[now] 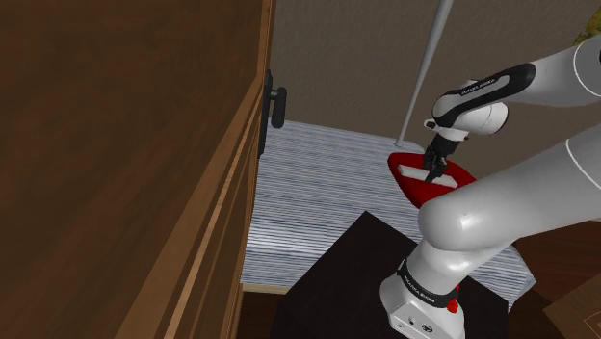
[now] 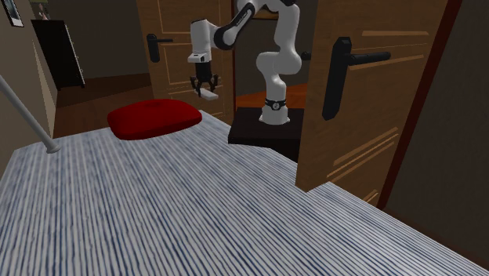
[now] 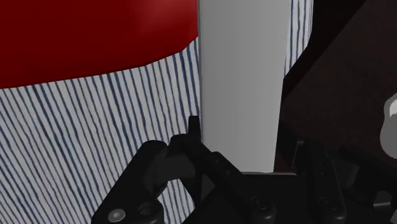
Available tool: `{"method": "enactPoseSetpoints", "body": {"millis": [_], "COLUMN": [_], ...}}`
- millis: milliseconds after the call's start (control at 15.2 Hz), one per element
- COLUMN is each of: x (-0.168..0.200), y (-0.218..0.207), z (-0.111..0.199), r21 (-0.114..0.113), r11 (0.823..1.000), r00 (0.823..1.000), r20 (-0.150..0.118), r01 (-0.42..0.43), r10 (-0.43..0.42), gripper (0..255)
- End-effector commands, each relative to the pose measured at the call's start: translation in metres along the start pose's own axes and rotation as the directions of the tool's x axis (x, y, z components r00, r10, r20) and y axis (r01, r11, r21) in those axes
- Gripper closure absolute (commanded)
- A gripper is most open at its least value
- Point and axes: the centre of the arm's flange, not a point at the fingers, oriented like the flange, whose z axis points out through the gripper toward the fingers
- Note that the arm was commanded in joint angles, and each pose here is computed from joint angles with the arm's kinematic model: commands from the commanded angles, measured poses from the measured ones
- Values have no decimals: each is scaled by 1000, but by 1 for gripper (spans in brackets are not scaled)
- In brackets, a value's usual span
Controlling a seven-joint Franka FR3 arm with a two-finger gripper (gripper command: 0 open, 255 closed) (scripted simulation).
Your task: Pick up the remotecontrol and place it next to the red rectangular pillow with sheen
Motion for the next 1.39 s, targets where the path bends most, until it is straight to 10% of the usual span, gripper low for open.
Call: {"method": "enactPoseSetpoints", "body": {"millis": [0,1320], "x": [-26,-282], "y": [-8,-72], "z": [3,5], "r21": [0,0], "r11": [1000,1000], "r00": [1000,1000], "r20": [0,0], "r01": [2,2], "r10": [-2,-2], "gripper": [255,255]}}
